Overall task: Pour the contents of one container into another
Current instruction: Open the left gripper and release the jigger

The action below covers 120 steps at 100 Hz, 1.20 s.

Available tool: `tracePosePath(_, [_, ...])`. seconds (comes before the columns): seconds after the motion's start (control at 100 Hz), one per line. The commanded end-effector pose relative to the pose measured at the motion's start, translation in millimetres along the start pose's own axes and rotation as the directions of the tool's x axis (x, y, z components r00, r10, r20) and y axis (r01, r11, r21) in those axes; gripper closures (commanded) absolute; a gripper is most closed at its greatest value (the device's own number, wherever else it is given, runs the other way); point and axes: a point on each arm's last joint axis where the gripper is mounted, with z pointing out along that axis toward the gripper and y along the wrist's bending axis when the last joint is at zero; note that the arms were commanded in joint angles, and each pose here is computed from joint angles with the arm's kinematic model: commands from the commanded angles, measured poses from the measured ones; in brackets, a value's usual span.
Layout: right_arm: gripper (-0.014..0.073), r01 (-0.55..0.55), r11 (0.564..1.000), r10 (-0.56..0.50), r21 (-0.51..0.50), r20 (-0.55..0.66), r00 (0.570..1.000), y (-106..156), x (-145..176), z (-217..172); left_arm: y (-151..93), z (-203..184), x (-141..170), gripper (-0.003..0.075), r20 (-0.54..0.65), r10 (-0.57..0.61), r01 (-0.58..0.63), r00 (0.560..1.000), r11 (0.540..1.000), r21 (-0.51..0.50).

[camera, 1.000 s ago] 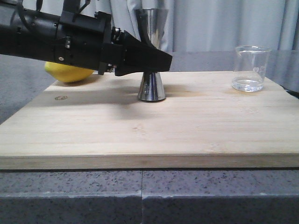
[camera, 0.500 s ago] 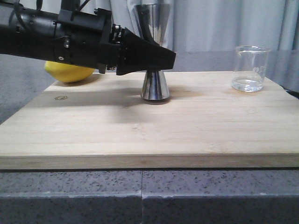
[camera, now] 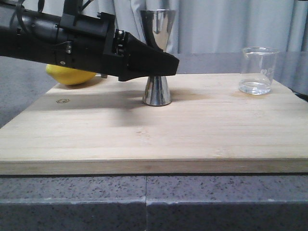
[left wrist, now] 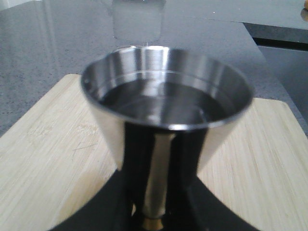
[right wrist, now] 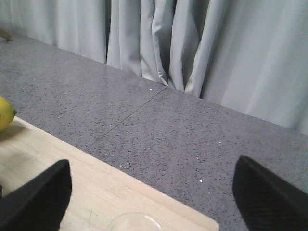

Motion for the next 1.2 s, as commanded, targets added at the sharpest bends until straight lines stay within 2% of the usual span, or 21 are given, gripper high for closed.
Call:
tracePosePath(0.0, [-0.0022, 0.009, 1.000, -0.008, -0.012, 0.091, 0.996, 0, -18, -4, -2, -2, -32, 0.0659, 0.132, 0.040, -0.038, 0.990, 0.999, -0.014])
tracePosePath(0.46, [-0.0022, 0.010, 1.000, -0.009, -0.012, 0.091, 0.996, 0, -18, -4, 0, -2, -30, 0.0639, 0.111, 0.051, -0.047, 0.992, 0.998, -0.040])
tracePosePath(0.53, [-0.0022, 0.010, 1.000, -0.009, -0.012, 0.091, 0.996, 0, -18, -4, 0, -2, -30, 0.0598, 0.112, 0.051, -0.047, 0.992, 0.998, -0.039])
tracePosePath(0.7, [-0.0022, 0.010, 1.000, -0.009, -0.012, 0.091, 0.996, 0, -18, -4, 0, -2, -30, 0.0404, 0.112, 0.051, -0.047, 0.992, 0.998, -0.039])
tracePosePath(0.84, [-0.0022, 0.010, 1.000, -0.009, -0.012, 0.091, 0.996, 0, -18, -4, 0, -2, -30, 0.0281, 0.113, 0.044, -0.040, 0.993, 0.998, -0.038])
tracePosePath(0.91, [-0.0022, 0.008, 1.000, -0.007, -0.013, 0.091, 0.996, 0, -18, -4, 0, -2, -30, 0.0254, 0.112, 0.035, -0.031, 0.993, 0.999, -0.036])
tracePosePath(0.99, [-0.0022, -0.016, 1.000, 0.017, -0.014, 0.096, 0.995, 0, -19, -5, -1, -2, -31, 0.0253, 0.113, 0.016, -0.012, 0.993, 0.999, -0.030])
tracePosePath(1.19, [-0.0022, -0.004, 1.000, 0.003, 0.014, 0.113, 0.994, 0, -26, -15, -3, -5, -35, 0.0253, 0.076, 0.012, -0.009, 0.997, 0.999, -0.034])
